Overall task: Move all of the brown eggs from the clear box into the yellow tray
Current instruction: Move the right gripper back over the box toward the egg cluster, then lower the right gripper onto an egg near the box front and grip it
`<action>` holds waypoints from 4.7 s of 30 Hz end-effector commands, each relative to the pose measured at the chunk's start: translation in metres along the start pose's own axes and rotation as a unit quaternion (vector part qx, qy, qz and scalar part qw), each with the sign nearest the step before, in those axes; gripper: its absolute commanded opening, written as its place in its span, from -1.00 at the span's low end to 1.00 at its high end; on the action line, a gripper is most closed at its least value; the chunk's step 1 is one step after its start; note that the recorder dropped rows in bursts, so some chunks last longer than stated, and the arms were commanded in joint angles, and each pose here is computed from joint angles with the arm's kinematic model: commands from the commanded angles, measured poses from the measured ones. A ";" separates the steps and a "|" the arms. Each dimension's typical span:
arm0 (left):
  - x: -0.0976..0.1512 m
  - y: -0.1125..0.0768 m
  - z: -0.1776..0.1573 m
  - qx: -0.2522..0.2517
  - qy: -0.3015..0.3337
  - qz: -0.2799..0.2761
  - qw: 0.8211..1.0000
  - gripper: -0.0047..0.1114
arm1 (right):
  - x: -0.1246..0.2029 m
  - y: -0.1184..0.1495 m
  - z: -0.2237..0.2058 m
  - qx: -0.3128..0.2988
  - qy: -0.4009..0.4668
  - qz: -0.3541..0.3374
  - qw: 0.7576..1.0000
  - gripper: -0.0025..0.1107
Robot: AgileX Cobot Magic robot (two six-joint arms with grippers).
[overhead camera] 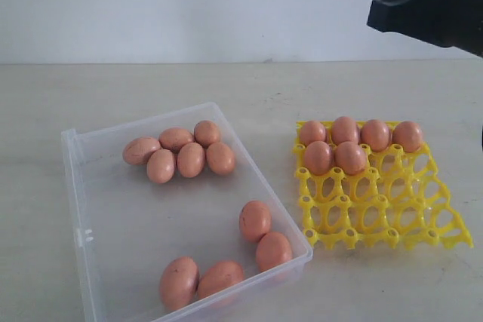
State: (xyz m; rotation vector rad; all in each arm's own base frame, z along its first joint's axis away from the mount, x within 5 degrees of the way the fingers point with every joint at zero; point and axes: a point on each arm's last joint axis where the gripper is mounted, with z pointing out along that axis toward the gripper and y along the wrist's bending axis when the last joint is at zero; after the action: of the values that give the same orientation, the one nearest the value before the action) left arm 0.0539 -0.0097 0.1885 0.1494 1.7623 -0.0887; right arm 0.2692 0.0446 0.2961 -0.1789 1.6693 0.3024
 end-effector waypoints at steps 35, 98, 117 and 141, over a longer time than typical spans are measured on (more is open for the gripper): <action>0.001 0.000 0.000 0.002 -0.003 0.002 1.000 -0.85 | 0.006 0.032 0.127 0.354 0.005 0.029 0.935 -0.96; 0.001 0.000 0.000 0.002 -0.003 0.002 1.000 -0.85 | 0.102 0.179 0.070 -0.215 0.576 -0.144 0.776 -0.17; 0.001 0.000 0.000 0.002 -0.003 0.002 1.000 -0.85 | 0.135 0.203 0.087 -0.167 0.615 0.116 0.762 -0.17; 0.001 0.000 0.000 0.002 -0.003 0.002 1.000 -0.85 | 0.174 0.205 0.096 -0.159 0.634 0.098 0.750 -0.17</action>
State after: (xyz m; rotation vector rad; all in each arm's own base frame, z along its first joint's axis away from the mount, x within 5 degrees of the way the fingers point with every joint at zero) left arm 0.0539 -0.0097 0.1885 0.1494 1.7623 -0.0887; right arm 0.2798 0.2784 0.1382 -0.4664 3.0191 0.7619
